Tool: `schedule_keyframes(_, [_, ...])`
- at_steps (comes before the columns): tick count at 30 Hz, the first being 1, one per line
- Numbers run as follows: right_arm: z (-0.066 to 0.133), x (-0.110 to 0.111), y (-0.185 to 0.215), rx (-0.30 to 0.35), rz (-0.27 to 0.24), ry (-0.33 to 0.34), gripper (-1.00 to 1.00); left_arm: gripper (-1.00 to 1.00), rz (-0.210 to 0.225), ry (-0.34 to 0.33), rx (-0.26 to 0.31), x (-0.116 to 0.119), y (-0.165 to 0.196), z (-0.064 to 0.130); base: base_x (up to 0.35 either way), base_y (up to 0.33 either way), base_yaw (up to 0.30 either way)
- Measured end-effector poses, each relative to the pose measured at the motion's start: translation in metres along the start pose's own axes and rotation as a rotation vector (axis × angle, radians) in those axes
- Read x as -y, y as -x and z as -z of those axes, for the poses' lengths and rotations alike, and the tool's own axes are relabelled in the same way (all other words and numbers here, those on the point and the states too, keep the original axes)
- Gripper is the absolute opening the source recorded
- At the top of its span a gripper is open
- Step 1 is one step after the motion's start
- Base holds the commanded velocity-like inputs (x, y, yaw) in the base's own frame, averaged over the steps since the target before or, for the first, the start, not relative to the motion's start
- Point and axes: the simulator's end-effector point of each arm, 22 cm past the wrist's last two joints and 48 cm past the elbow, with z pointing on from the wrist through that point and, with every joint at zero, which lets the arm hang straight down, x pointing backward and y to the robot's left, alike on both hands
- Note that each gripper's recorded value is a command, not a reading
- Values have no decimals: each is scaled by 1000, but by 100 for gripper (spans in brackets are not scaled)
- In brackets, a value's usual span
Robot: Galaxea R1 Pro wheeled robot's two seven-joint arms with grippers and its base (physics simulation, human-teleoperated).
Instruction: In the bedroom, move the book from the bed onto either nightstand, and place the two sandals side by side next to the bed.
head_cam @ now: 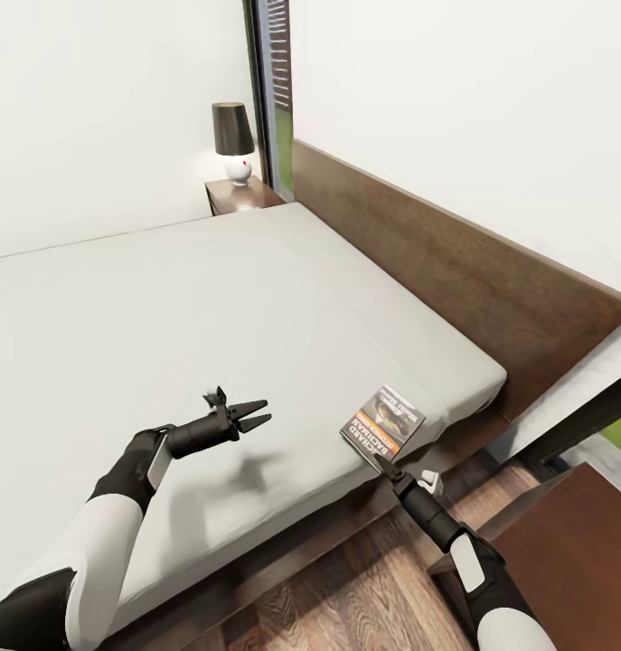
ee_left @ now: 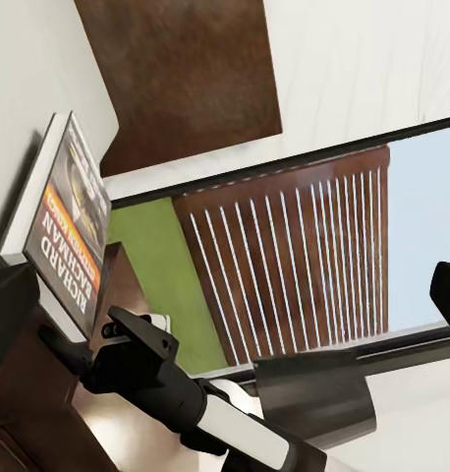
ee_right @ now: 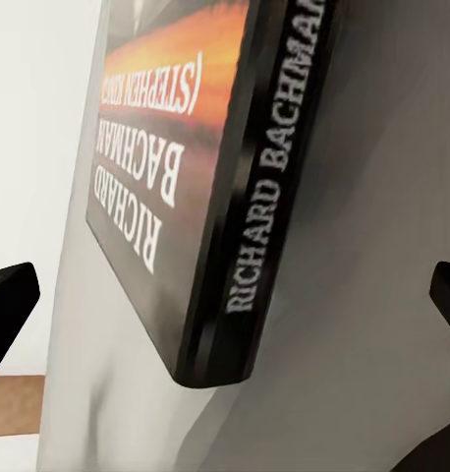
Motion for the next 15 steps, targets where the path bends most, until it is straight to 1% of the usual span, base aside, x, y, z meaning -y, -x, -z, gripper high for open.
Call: schedule_keyframes(15, [0,0,0,1,0,0,100,100,0,1,-1,0,0,0,0,-1,0])
